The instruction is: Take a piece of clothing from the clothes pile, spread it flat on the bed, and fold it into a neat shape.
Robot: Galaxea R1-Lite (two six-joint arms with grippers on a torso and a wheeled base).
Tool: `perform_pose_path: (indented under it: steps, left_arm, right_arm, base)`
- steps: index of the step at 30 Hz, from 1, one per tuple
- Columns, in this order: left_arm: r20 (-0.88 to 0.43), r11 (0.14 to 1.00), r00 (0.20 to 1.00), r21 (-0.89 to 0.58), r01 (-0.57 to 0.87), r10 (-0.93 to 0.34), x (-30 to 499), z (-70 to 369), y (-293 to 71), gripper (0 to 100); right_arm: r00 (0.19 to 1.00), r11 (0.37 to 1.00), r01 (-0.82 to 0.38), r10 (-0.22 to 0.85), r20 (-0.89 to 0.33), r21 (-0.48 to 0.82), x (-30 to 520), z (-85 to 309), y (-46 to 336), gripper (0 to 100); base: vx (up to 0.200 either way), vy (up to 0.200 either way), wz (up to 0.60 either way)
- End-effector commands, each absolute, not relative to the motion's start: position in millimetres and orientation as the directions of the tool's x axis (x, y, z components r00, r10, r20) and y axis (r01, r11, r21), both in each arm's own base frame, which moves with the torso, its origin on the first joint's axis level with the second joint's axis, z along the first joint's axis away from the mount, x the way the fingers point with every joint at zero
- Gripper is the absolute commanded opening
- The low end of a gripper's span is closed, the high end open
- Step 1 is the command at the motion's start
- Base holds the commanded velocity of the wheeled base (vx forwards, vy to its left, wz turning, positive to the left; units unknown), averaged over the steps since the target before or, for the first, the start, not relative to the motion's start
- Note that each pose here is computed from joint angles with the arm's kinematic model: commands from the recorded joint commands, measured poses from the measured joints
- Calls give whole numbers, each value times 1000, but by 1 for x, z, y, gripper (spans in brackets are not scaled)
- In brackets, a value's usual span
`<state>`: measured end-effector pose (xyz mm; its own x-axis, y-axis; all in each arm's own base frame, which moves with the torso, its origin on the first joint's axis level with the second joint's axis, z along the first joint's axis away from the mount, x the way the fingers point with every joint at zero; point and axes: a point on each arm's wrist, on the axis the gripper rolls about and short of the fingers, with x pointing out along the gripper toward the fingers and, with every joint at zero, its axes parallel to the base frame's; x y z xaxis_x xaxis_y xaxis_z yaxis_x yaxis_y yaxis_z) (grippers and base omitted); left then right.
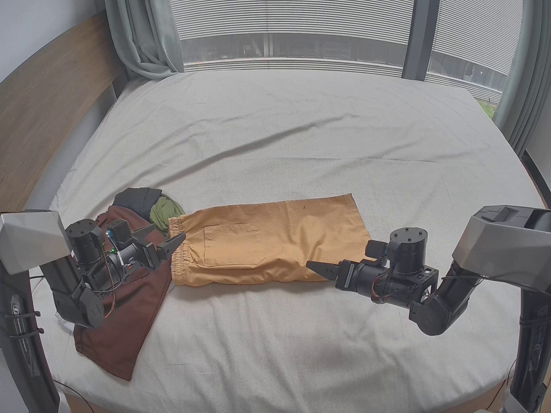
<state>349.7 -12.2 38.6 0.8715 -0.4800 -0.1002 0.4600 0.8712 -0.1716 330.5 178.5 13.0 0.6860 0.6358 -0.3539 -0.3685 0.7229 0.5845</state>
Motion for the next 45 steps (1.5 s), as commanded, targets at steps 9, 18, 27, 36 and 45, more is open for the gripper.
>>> perform_pose_path:
  steps: [9, 18, 27, 36, 45]
  left_arm:
    - [-116, 872, 871, -182, 455, -478, 352, 31, -11, 100]
    - [-117, 872, 870, -185, 454, -478, 352, 31, -10, 100]
    - [-118, 869, 870, -206, 450, -478, 352, 30, -10, 100]
    - [-121, 868, 869, -208, 450, -479, 353, 28, -11, 100]
    - [-113, 868, 872, -215, 447, -477, 354, 30, -10, 100]
  right_arm:
    - [657, 748, -316, 617, -434, 584, 332, -22, 177, 100]
    - [664, 710, -271, 627, -407, 650, 348, -31, 187, 100]
    - [665, 709, -250, 621, -416, 659, 358, -50, 191, 100]
    - [675, 695, -268, 630, -385, 667, 373, -59, 202, 100]
    - [726, 642, -222, 611, -315, 734, 391, -56, 217, 100]
  base:
    - [0, 0, 0]
    - [0, 0, 0]
    - [0, 0, 0]
    - [0, 0, 0]
    - [0, 0, 0]
